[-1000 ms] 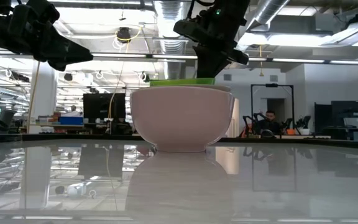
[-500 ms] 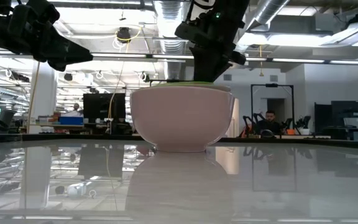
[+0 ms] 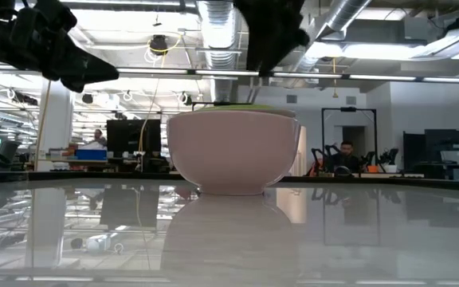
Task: Nest bowls inside each other
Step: Return to Home Position
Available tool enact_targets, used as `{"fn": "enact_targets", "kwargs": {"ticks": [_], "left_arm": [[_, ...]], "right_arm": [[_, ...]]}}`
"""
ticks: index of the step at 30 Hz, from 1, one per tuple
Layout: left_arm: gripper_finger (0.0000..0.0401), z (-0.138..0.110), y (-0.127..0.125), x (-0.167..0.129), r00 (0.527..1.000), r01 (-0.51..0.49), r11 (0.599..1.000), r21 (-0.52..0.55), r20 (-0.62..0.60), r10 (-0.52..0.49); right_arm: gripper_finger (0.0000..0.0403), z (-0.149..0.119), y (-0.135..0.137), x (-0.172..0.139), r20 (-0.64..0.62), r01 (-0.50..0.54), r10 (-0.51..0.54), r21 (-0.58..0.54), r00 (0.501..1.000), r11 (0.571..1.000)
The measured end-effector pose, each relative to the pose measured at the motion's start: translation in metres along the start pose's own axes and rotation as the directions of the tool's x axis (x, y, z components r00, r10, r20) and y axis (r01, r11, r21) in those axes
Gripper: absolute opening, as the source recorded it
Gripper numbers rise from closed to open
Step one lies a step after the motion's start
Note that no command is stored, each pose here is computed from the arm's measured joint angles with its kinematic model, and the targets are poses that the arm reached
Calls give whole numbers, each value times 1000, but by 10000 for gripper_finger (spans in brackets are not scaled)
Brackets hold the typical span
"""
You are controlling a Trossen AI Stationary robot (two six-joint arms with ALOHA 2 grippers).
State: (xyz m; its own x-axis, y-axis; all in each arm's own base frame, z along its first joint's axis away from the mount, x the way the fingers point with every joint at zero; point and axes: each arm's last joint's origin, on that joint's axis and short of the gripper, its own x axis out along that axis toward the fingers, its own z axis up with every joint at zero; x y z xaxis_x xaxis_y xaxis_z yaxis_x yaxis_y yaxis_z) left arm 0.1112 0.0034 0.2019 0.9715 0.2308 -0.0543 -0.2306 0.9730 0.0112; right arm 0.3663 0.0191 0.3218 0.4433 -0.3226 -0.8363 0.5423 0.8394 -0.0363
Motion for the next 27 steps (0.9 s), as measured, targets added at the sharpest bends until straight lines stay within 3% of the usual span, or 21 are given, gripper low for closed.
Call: {"fn": "enact_targets", "kwargs": {"ticks": [8, 12, 16, 21, 27], "left_arm": [[128, -1, 0, 0, 1000, 0, 1000, -4, -5, 0], [128, 0, 0, 0, 1000, 0, 1000, -10, -1, 0], [128, 2, 0, 0, 1000, 0, 1000, -14, 20, 0], [128, 3, 0, 0, 1000, 0, 1000, -12, 31, 0], [128, 3, 0, 0, 999, -2, 1000, -13, 33, 3]], "right_arm": [[203, -9, 3, -49, -5, -64, 65, -248, 998, 967], [198, -26, -14, -84, 52, -103, 122, -268, 991, 958], [188, -45, -34, -110, 200, -158, 207, -237, 958, 959], [172, -82, -61, -110, 346, -226, 296, -230, 890, 947], [152, -130, -88, -83, 501, -292, 358, -207, 788, 934]]}}
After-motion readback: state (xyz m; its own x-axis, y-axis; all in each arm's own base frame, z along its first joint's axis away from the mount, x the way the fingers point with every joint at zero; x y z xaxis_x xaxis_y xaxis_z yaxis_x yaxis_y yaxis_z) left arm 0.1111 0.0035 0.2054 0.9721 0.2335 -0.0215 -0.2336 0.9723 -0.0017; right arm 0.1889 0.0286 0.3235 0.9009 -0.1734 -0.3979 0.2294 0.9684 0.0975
